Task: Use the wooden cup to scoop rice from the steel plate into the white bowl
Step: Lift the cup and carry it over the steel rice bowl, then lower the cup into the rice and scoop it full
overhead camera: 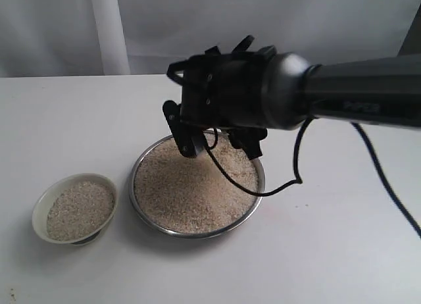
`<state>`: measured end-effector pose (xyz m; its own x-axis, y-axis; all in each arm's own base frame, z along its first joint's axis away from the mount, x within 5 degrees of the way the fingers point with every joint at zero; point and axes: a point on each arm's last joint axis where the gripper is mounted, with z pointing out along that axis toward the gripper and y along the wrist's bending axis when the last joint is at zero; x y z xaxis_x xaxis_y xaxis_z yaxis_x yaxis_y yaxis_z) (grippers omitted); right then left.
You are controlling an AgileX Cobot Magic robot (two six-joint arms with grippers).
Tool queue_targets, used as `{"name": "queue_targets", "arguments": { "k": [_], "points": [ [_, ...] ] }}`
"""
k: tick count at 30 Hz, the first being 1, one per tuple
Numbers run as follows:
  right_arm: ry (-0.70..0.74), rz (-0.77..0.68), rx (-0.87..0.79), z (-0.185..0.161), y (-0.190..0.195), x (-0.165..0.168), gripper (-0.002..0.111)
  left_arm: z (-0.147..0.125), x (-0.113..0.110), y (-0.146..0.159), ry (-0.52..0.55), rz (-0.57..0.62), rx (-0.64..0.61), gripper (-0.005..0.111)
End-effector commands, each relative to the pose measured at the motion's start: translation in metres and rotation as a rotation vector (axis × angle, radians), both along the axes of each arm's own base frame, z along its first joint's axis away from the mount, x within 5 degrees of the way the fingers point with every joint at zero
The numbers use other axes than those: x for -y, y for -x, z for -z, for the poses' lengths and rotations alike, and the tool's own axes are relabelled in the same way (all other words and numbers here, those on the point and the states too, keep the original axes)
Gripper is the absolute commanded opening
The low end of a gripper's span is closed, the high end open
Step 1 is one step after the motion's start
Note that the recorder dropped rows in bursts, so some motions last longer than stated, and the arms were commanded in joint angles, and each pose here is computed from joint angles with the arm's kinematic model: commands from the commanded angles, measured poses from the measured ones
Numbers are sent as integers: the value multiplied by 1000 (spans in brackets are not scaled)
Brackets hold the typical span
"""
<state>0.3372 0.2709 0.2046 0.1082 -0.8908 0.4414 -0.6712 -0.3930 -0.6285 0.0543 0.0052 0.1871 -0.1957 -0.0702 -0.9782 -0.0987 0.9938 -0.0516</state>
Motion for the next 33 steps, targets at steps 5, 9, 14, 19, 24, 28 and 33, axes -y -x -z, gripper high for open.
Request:
{"name": "queue_targets", "arguments": {
  "k": [5, 9, 14, 19, 24, 28, 33],
  "points": [
    [199, -48, -35, 31, -6, -2, 0, 0, 0, 0, -2, 6, 6, 0],
    [225, -57, -54, 41, -7, -3, 0, 0, 0, 0, -2, 6, 6, 0],
    [258, -66, -82, 56, -7, -3, 0, 0, 0, 0, -2, 6, 6, 0],
    [278, -81, -106, 69, -8, -5, 0, 0, 0, 0, -2, 6, 6, 0],
    [264, -94, -110, 71, -8, -6, 0, 0, 0, 0, -2, 6, 6, 0],
    [267, -101, -125, 74, -7, -7, 0, 0, 0, 0, -2, 6, 6, 0],
    [270, -134, -132, 78, -2, -15, 0, 0, 0, 0, -2, 6, 6, 0]
  ]
}}
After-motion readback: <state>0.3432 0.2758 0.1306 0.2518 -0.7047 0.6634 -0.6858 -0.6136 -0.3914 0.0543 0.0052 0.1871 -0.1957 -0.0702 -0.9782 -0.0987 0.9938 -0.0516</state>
